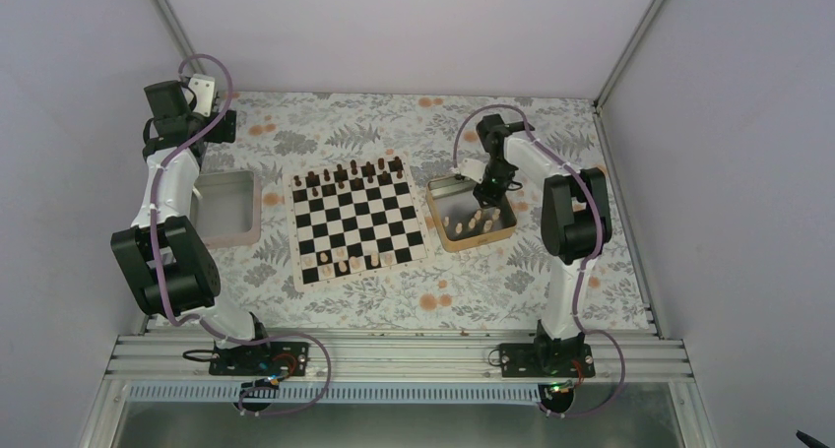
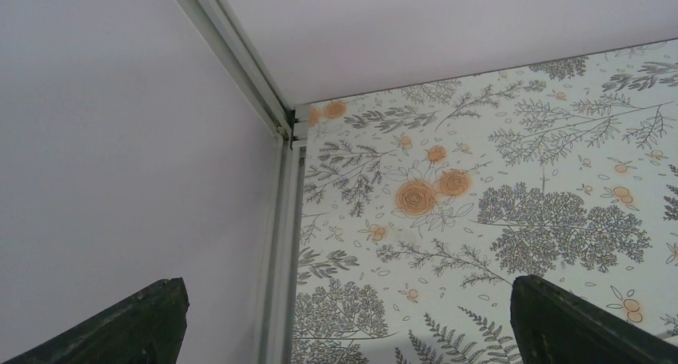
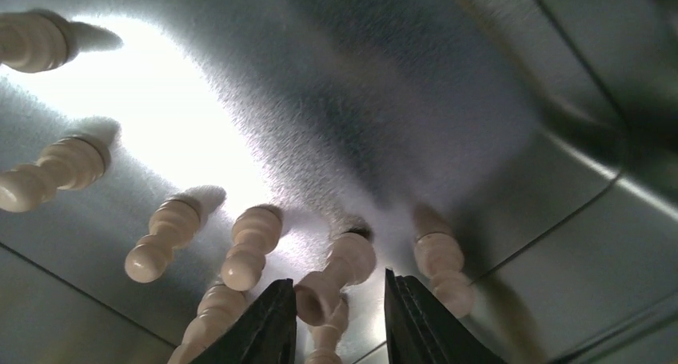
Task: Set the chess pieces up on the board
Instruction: Pick up the chess piece from the storage box.
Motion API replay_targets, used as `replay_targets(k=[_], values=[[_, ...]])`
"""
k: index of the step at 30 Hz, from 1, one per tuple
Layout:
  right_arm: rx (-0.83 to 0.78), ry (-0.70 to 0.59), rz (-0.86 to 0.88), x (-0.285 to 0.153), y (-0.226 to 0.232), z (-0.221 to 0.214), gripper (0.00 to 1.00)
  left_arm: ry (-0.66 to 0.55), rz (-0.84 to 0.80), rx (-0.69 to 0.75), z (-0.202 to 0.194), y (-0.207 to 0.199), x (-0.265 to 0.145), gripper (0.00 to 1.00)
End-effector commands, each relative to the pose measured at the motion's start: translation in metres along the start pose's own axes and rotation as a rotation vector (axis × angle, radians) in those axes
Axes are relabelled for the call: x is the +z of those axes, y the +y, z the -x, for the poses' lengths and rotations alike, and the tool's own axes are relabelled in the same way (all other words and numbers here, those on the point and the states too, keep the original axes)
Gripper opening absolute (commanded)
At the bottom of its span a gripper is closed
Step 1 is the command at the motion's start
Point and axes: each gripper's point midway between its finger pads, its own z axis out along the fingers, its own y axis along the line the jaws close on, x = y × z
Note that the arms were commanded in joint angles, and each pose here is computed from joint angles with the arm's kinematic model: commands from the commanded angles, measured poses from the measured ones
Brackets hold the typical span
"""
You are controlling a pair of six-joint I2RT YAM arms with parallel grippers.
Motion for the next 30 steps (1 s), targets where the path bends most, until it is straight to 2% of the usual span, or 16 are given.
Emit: replay_targets(k=[1,11,16,21,30], values=[[0.013,-0.053,-0.058,-0.018,-0.018,0.009,0.29,-0.016,0.000,-0.001,0.002,0.003,-0.001,1.00],[0.018,-0.061,-0.084,-0.024,-0.029,0.011,0.28,-0.015,-0.003,-0.002,0.002,0.003,-0.001,1.00],[0.007,-0.073,-0.032,-0.033,-0.017,0.010,0.28,-0.013,-0.005,0.000,0.001,0.002,-0.001,1.00],[0.015,-0.023,0.007,-0.020,-0.004,-0.005,0.28,-0.017,-0.006,-0.001,0.003,0.002,-0.001,1.00],[0.017,-0.034,0.006,-0.013,-0.001,-0.004,0.30,-0.024,-0.008,-0.003,0.005,0.002,-0.004,1.00]])
